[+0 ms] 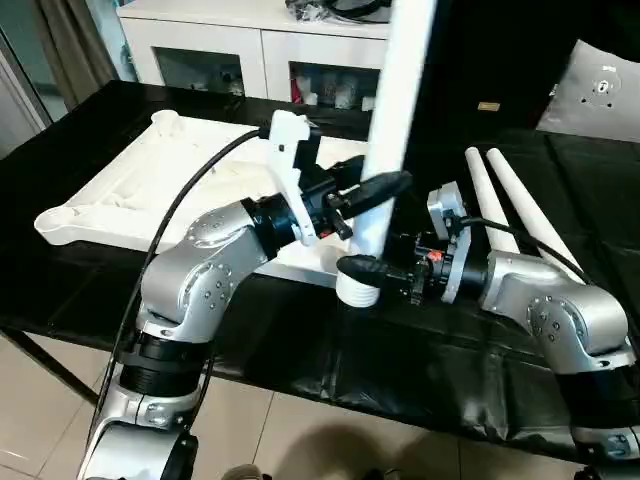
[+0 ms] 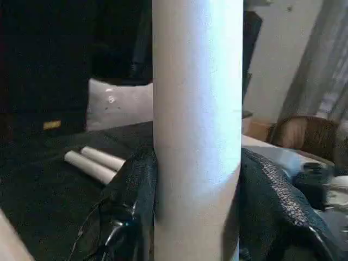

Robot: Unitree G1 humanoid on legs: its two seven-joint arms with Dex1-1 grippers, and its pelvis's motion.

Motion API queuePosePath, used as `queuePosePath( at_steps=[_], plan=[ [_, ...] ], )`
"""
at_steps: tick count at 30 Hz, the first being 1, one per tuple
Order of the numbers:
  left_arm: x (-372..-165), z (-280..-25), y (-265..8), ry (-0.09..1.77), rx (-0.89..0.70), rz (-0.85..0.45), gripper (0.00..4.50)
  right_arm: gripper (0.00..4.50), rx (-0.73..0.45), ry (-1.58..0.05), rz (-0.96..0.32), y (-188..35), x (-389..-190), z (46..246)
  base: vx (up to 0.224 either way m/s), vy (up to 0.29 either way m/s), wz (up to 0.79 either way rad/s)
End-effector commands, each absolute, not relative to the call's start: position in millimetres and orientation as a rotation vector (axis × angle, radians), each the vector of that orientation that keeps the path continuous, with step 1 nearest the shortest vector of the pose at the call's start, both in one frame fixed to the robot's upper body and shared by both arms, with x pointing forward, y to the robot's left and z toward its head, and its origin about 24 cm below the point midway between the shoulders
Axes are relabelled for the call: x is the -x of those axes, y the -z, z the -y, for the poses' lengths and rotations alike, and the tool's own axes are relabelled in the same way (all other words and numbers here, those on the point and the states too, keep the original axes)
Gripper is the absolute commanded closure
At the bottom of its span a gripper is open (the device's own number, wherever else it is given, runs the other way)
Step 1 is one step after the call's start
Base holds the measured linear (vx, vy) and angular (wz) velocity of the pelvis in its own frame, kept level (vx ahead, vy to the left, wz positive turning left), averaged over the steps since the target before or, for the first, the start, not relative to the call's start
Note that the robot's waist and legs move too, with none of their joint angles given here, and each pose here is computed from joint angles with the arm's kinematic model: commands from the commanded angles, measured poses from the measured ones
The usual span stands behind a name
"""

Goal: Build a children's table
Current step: Pick table leg

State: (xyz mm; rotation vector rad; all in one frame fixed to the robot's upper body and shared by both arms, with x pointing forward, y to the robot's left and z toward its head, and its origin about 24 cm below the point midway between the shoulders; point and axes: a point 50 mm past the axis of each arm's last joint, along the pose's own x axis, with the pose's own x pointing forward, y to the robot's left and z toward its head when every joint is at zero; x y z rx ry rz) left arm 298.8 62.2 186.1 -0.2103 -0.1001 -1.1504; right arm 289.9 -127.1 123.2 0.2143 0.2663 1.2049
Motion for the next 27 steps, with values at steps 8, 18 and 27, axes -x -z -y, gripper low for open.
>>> queuePosePath(
  at_steps=[8, 18, 27],
  plan=[
    [-295.9, -58.6, -195.1, 1.19, 0.174, 0.131, 2.65, 1.44, -0.204, -1.203, -0.269, -125.9, -293.0, 127.2, 0.0, 0.0, 0.0],
    [-296.8, -57.4, -195.0, 1.195, 0.159, 0.134, 2.65, 2.21, -0.208, -1.206, -0.285, -123.4, -290.8, 128.8, 0.0, 0.0, 0.0],
    [-296.0, -56.4, -196.0, 1.191, 0.161, 0.142, 2.65, 2.55, -0.222, -1.216, -0.287, -124.2, -290.3, 126.0, 0.0, 0.0, 0.0]
  ],
)
